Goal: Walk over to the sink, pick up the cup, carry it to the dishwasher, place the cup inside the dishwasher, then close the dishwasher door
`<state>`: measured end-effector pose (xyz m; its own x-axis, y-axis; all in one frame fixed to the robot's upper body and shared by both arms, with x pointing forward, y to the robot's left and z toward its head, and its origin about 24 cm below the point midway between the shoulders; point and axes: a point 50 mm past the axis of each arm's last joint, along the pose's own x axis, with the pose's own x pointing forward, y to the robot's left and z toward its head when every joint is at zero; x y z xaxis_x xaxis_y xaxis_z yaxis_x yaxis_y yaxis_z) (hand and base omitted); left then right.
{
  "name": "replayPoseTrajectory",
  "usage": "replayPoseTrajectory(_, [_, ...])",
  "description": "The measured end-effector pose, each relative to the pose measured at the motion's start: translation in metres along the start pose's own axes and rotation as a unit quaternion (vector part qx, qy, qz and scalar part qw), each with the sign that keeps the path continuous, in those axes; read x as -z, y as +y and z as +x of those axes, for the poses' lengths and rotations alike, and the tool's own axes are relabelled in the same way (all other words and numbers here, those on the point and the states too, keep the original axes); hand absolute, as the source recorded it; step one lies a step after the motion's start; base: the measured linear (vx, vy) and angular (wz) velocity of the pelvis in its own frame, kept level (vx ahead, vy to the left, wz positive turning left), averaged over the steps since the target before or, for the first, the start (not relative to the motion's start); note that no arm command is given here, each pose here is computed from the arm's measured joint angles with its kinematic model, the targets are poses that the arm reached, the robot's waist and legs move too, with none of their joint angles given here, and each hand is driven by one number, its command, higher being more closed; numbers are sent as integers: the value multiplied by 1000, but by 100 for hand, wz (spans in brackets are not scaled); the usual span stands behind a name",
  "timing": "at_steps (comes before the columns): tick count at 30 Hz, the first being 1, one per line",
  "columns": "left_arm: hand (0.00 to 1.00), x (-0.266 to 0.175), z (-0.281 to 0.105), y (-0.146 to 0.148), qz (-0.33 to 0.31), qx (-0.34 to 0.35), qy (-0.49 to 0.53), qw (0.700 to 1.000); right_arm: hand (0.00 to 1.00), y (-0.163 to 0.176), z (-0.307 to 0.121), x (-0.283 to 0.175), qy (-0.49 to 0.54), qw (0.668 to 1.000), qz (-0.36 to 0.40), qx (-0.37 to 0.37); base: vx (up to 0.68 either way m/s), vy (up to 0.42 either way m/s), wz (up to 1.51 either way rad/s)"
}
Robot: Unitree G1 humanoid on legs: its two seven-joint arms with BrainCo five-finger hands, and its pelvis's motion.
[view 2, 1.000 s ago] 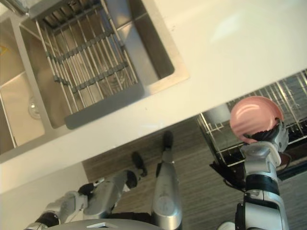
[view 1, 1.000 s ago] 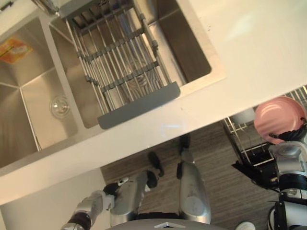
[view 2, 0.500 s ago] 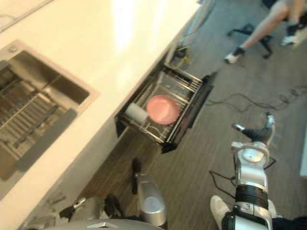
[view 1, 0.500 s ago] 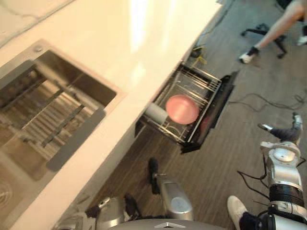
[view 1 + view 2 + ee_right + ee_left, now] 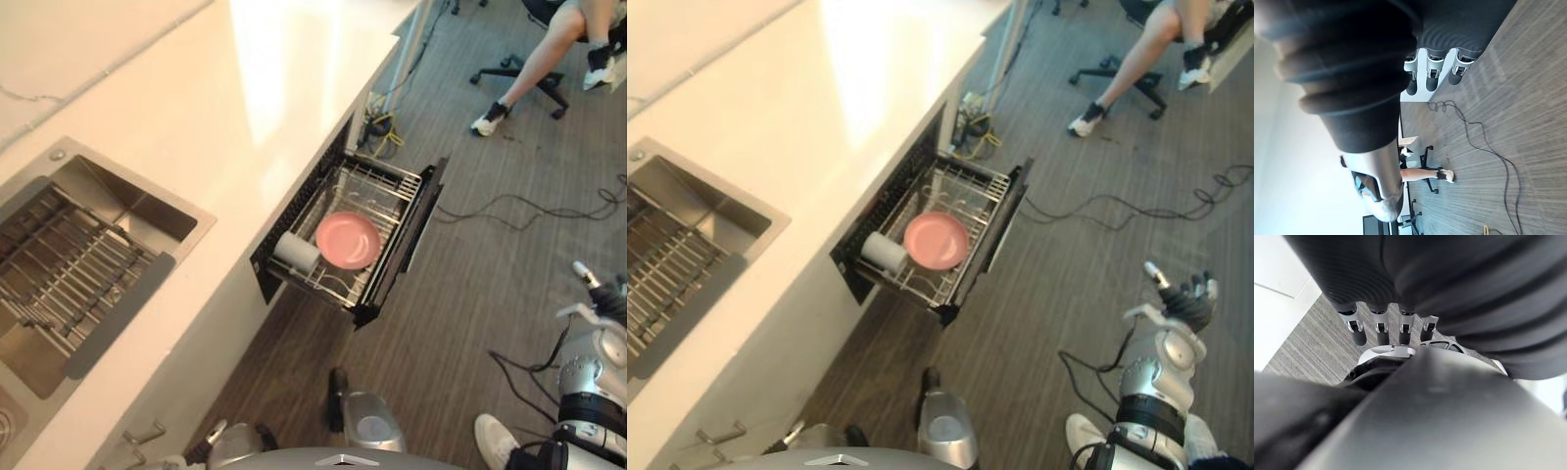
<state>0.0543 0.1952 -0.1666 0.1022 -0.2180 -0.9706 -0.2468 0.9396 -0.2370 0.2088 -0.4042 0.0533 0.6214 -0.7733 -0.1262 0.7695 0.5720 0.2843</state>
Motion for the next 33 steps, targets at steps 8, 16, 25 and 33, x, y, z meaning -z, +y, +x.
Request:
replayPoseTrajectory(8, [0,9,3,-6,-45,9,-16,999,0,21,-24,57,98,993,15,-65,-74,-26,24])
replayPoseTrajectory(16, [0,12,3,-8,-74,18,-40,996,0,50,-46,100,189,973,23,-131,-20,-8,39])
replayPoseTrajectory(25, [0,22,4,-12,-102,26,-63,992,0,61,-42,112,212,970,96,-76,-43,-1,42])
replayPoseTrajectory(33, [0,22,7,-25,-113,51,-71,990,0,95,-30,89,148,974,140,-95,-79,-38,34])
